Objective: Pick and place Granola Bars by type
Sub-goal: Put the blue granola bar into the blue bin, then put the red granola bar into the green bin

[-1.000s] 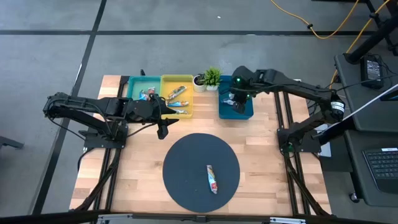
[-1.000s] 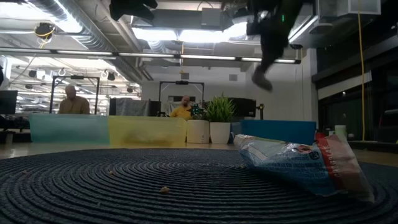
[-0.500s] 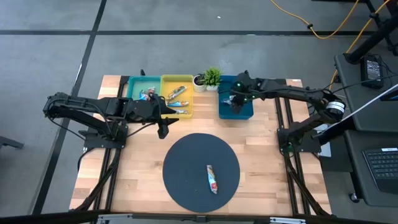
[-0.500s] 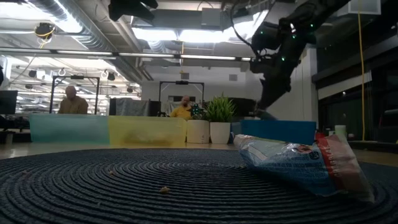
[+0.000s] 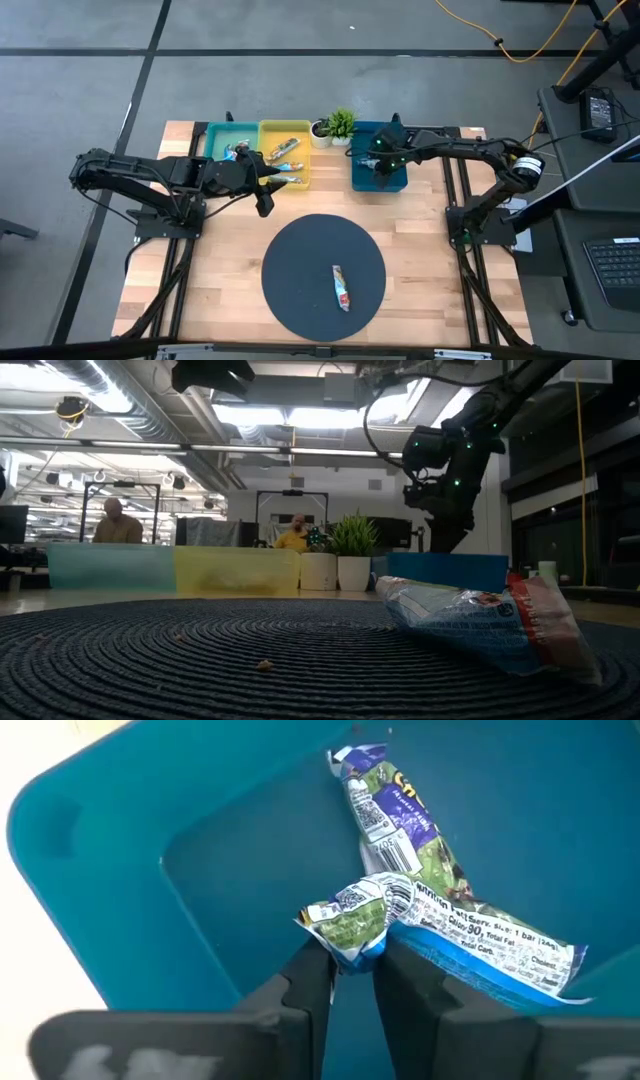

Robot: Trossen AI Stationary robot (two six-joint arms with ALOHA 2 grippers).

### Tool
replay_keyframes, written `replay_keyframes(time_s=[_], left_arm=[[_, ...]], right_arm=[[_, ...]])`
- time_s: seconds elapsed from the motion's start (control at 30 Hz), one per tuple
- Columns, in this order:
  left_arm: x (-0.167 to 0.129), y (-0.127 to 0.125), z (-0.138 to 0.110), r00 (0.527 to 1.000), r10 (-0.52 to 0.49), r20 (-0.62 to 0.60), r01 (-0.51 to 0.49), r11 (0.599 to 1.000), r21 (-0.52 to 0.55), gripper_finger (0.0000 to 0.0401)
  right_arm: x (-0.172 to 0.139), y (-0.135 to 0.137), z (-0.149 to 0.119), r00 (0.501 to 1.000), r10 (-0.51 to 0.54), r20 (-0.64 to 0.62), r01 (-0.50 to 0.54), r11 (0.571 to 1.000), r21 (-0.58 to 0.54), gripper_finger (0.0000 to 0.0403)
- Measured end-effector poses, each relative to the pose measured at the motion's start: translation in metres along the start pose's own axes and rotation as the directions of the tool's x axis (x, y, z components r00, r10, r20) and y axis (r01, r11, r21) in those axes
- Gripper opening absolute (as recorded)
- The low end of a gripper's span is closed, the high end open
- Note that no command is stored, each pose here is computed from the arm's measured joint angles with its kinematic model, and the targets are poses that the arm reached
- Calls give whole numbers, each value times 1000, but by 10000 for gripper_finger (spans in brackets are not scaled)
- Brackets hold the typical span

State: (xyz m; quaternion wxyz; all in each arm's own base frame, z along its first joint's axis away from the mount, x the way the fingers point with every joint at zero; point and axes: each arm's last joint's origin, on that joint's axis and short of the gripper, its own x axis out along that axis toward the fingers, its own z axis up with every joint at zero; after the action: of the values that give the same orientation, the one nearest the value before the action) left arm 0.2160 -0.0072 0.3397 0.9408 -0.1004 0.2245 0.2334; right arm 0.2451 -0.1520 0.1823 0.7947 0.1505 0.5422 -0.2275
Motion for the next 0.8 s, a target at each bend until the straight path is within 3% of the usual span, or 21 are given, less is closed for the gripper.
replay_keyframes(time_s=[0.4,0.67,0.8], left_arm=[[0,2,1,998,61,24,-59,997,-53,173],[0,2,0,997,70,16,-69,996,-63,173],[0,2,-1,997,71,13,-71,997,-5,173]], right_arm=[[1,0,1,1000,5,6,-5,999,-44,89],[-7,1,5,997,-1,72,7,997,-81,204],[-30,7,10,976,-95,196,119,986,-114,238]])
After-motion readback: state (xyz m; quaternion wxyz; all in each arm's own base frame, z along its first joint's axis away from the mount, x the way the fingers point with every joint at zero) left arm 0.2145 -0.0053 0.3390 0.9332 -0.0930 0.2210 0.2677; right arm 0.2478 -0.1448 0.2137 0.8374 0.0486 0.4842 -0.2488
